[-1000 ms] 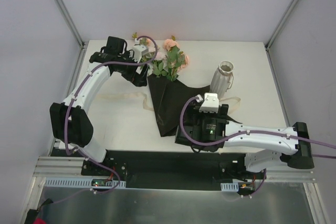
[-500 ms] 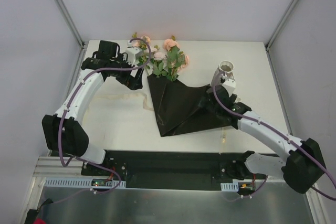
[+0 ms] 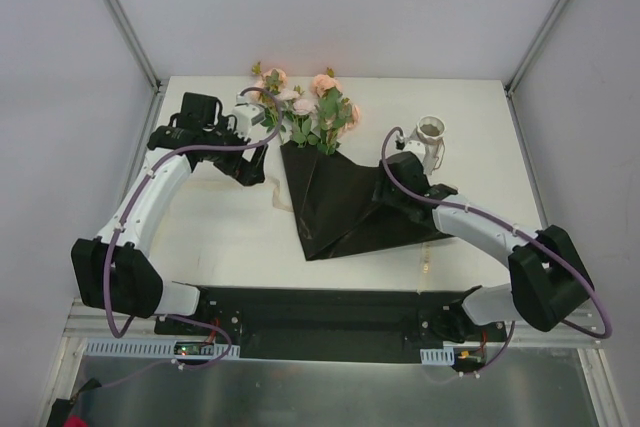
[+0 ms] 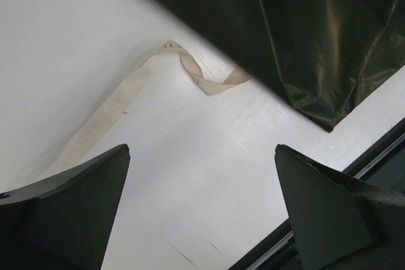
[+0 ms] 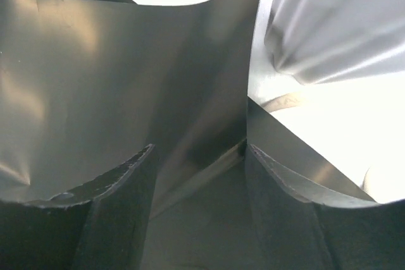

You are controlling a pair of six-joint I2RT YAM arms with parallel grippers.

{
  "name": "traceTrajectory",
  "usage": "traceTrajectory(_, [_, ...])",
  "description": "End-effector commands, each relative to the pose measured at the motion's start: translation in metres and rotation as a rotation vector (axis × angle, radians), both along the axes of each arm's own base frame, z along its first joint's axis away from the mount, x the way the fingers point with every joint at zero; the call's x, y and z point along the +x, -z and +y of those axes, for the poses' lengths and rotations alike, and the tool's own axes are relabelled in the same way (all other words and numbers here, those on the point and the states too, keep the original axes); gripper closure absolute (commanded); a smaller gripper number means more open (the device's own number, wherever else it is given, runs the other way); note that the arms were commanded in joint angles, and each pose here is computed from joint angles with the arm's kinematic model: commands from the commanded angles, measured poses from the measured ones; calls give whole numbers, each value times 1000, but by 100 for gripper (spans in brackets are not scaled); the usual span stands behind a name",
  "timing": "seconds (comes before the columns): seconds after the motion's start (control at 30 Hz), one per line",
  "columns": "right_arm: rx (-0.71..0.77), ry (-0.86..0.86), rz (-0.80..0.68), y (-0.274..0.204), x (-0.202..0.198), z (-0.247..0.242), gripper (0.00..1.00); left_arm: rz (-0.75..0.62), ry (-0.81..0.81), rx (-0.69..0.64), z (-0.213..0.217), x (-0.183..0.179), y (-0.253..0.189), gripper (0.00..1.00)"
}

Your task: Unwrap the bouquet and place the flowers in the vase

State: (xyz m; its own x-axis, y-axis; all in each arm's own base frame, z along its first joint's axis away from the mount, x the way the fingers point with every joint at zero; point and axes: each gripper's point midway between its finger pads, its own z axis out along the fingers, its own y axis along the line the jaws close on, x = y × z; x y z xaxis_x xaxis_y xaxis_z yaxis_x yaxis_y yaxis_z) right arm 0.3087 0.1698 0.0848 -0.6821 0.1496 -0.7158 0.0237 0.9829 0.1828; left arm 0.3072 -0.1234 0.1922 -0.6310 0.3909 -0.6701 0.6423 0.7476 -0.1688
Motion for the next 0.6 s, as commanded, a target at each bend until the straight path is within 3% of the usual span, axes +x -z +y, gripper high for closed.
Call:
traceTrajectory(0.0, [12, -58, -91, -26, 24, 16, 46, -22, -8, 24, 9, -9, -3, 1])
traceTrajectory(0.27, [-33, -108, -110, -29, 26, 24, 81, -22, -19, 25, 12, -11, -2, 1])
traceTrajectory(0.57, [-48, -257, -210, -81, 29, 71, 99, -42, -37, 27, 14, -10, -9, 1])
